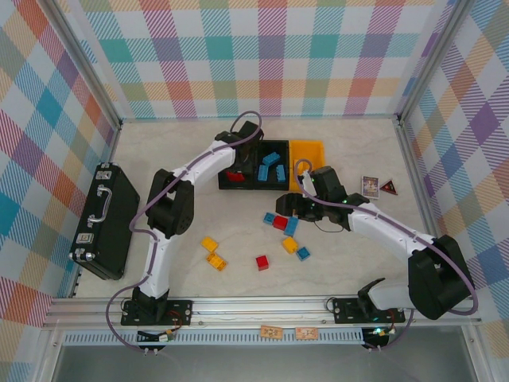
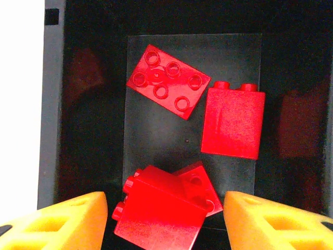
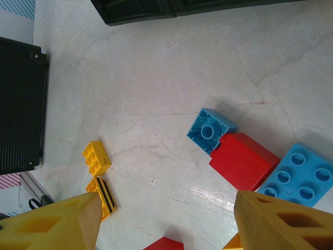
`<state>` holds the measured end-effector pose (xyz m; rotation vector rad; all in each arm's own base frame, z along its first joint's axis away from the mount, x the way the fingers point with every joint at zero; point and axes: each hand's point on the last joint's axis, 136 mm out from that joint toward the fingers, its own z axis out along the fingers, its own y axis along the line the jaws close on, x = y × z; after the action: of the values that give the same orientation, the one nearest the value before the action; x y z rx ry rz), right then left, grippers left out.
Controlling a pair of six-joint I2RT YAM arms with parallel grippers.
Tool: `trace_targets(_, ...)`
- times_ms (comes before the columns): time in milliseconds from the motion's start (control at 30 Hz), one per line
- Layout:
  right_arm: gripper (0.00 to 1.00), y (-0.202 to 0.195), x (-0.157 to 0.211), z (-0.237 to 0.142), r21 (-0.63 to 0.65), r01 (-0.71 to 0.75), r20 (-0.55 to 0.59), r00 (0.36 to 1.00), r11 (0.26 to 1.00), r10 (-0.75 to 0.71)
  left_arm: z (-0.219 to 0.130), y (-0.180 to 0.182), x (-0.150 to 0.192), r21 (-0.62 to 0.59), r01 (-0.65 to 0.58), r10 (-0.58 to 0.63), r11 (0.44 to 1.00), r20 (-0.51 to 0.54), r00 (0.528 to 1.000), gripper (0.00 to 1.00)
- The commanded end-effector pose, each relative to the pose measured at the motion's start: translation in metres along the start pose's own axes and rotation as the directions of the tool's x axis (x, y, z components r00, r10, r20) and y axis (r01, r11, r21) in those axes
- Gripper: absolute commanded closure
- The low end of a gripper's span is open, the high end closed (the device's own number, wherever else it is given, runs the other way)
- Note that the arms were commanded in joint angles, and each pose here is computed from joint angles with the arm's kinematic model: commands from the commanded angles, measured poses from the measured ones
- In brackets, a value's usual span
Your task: Sort the legos into containers by color
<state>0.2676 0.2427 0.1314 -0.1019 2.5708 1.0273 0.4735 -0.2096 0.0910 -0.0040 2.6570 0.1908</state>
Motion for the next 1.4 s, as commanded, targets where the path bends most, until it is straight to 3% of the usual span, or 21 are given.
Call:
trace_targets(0, 0.32, 0.004, 0.001, 0.001, -0.013, -0.001, 0.000, 1.000, 1.000, 0.001, -0.039, 0.006, -0.016, 0.059, 0.038, -0.041, 0.998, 0.056, 0.998, 0.39)
trace_targets(267, 0.32, 0.007, -0.001, -0.001, -0.014, 0.016, 0.001, 1.000, 1.000, -0.016, -0.069, 0.005, 0.000, 0.150, 0.052, -0.062, 0.987, 0.059, 0.996, 0.39)
trace_targets(667, 0.32, -0.009, 0.008, -0.005, 0.078, 0.010, -0.031, 0.999, 0.997, -0.008, -0.095, 0.013, 0.060, 0.290, 0.074, -0.077, 0.954, 0.000, 0.997, 0.38)
trace_targets(1100, 0.32, -0.031, 0.054, 0.003, 0.262, 0.152, -0.192, 0.976, 0.953, -0.103, -0.112, 0.009, 0.136, 0.462, 0.127, -0.089, 0.878, -0.101, 0.991, 0.38)
trace_targets(1367, 0.33, -0.049, 0.080, 0.009, 0.347, 0.288, -0.305, 0.935, 0.892, -0.183, -0.104, 0.013, 0.178, 0.488, 0.176, -0.103, 0.855, -0.173, 0.980, 0.38)
